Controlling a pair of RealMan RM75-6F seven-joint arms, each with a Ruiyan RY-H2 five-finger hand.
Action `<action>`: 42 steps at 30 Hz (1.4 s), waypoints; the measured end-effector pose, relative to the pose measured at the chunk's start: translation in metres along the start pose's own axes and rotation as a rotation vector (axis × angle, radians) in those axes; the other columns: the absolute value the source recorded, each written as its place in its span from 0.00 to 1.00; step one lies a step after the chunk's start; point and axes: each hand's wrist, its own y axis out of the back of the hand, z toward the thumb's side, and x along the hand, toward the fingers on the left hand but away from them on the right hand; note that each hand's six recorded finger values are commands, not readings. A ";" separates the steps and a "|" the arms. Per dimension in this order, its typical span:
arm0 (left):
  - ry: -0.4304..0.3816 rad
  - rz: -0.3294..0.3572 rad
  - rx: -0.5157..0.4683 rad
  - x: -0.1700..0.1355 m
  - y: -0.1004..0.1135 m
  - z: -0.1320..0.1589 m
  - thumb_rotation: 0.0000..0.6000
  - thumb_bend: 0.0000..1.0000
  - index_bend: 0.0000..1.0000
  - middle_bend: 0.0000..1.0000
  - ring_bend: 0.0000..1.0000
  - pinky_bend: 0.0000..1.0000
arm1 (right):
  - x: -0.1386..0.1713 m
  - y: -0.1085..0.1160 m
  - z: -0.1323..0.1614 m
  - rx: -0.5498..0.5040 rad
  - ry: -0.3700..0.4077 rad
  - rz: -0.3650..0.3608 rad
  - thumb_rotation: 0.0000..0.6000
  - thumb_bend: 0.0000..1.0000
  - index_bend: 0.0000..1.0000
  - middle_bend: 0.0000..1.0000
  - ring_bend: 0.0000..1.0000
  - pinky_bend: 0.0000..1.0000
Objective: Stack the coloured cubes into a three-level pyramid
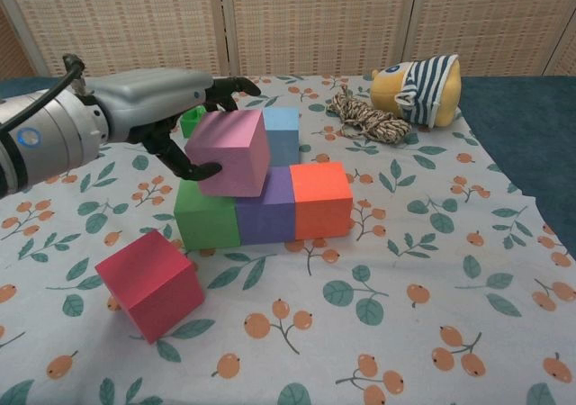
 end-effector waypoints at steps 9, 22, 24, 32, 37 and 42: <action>0.011 -0.015 0.026 0.003 -0.003 0.001 1.00 0.39 0.00 0.71 0.31 0.07 | 0.000 0.000 0.001 0.000 0.002 0.001 0.88 0.21 0.00 0.05 0.00 0.06; 0.023 -0.018 0.053 0.004 -0.003 0.002 1.00 0.39 0.00 0.66 0.29 0.07 | 0.000 -0.001 0.001 0.001 0.002 0.005 0.88 0.21 0.00 0.05 0.00 0.06; 0.026 -0.022 0.053 0.004 -0.003 0.002 1.00 0.39 0.00 0.66 0.29 0.07 | 0.000 -0.001 0.001 0.001 0.002 0.004 0.88 0.21 0.00 0.05 0.00 0.06; 0.024 -0.027 0.064 0.001 -0.003 0.004 1.00 0.39 0.00 0.64 0.29 0.07 | 0.000 -0.002 0.001 0.003 0.003 0.009 0.88 0.21 0.00 0.05 0.00 0.06; 0.021 -0.029 0.065 0.001 -0.004 0.005 1.00 0.39 0.00 0.61 0.28 0.07 | 0.000 -0.002 0.001 0.003 0.001 0.008 0.88 0.21 0.00 0.05 0.00 0.06; 0.015 -0.032 0.066 0.002 -0.005 0.008 1.00 0.38 0.00 0.55 0.27 0.07 | 0.000 -0.002 0.001 0.003 0.002 0.010 0.88 0.21 0.00 0.05 0.00 0.06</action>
